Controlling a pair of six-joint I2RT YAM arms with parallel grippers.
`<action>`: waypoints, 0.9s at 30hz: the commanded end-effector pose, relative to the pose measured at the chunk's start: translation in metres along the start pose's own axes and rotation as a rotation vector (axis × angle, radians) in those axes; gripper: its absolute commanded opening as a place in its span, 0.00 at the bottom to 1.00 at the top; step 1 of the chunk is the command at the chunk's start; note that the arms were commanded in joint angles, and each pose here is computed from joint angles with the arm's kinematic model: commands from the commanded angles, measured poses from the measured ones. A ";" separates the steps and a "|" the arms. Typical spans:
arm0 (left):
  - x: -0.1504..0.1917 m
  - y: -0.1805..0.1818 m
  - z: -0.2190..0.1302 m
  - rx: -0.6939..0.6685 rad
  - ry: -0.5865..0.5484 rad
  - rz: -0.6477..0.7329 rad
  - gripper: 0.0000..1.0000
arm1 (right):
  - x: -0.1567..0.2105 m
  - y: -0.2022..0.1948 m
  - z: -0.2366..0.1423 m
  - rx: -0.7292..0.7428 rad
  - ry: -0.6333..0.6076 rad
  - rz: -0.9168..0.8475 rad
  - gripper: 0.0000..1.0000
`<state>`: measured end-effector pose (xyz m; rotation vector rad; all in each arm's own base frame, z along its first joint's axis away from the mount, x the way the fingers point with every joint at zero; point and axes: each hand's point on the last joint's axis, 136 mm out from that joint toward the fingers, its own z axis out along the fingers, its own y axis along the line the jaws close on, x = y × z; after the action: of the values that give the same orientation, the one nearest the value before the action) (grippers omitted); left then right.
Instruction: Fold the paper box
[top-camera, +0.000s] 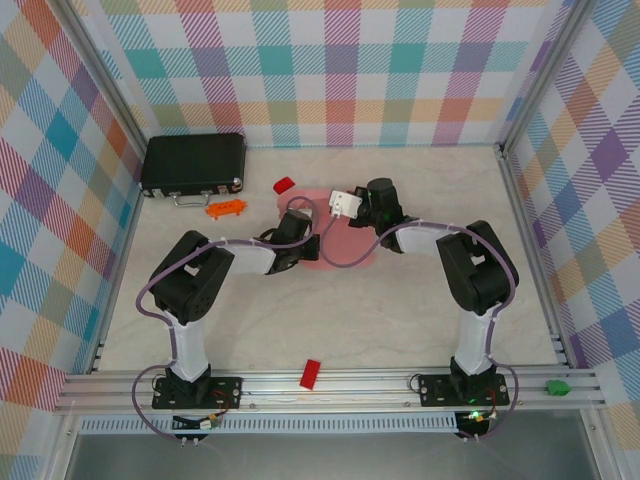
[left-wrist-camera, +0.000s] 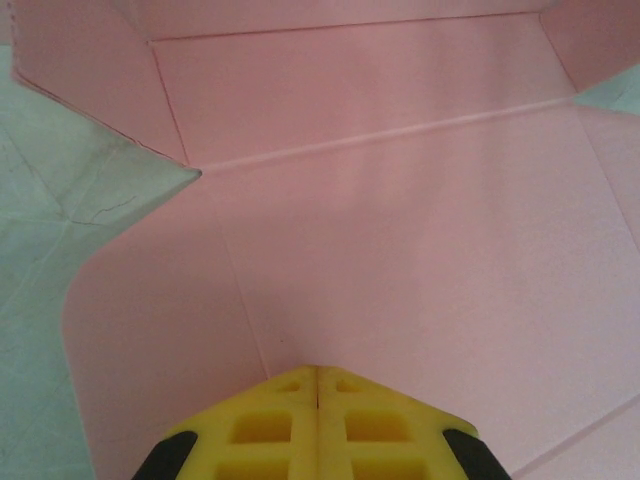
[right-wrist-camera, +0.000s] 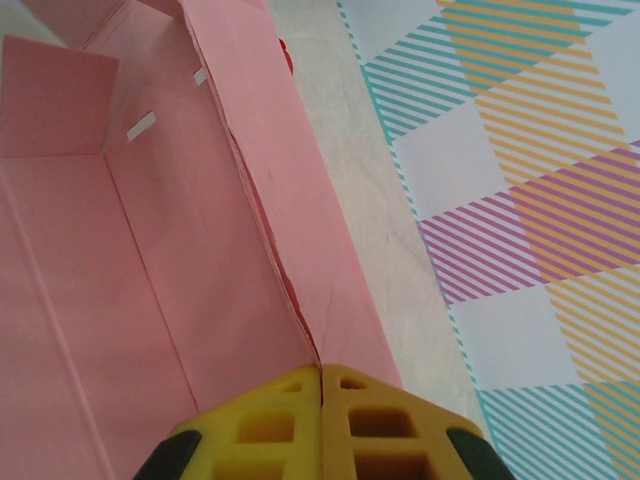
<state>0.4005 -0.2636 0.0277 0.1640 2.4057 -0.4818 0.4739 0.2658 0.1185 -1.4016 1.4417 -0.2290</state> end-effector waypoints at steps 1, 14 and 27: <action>0.021 0.009 -0.006 -0.011 0.060 -0.004 0.04 | 0.008 0.018 0.001 -0.022 0.018 -0.022 0.05; 0.009 0.002 -0.030 0.021 0.004 -0.009 0.21 | 0.014 0.016 -0.001 0.030 0.039 -0.052 0.05; -0.009 0.014 -0.069 -0.003 -0.062 -0.054 0.26 | 0.014 0.006 0.000 0.095 0.039 -0.093 0.05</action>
<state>0.3677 -0.2389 0.0597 0.1463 2.3848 -0.5098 0.4751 0.2566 0.1188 -1.3794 1.3858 -0.3611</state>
